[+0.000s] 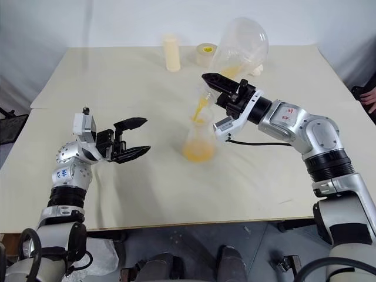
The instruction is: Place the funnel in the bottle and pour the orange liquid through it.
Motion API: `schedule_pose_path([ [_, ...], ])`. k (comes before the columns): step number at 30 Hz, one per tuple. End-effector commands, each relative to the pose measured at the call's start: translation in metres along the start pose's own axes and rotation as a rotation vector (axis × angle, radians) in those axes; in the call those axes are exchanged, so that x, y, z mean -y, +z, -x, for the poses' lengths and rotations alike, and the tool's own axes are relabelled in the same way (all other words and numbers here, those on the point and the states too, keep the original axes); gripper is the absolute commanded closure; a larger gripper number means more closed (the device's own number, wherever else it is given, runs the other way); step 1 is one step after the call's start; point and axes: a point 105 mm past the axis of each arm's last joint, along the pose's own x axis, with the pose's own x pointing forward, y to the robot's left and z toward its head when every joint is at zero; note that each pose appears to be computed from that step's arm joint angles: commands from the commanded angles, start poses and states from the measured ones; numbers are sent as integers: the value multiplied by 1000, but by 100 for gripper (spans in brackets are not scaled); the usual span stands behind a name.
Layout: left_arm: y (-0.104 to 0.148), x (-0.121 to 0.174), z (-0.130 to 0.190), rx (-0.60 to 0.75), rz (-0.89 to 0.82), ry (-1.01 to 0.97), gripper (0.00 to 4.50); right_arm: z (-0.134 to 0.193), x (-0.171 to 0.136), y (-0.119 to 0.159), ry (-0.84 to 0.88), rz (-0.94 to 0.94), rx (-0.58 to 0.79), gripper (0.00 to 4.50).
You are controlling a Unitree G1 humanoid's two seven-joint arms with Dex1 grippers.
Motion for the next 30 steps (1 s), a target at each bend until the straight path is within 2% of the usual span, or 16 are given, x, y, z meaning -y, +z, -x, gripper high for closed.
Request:
schedule_pose_path([
  [1, 10, -2, -5, 18, -39, -17, 0, 0, 16, -8, -36, 54, 5, 206],
  [30, 10, -2, -7, 20, -41, -33, 0, -1, 19, -4, -40, 198, 74, 206],
])
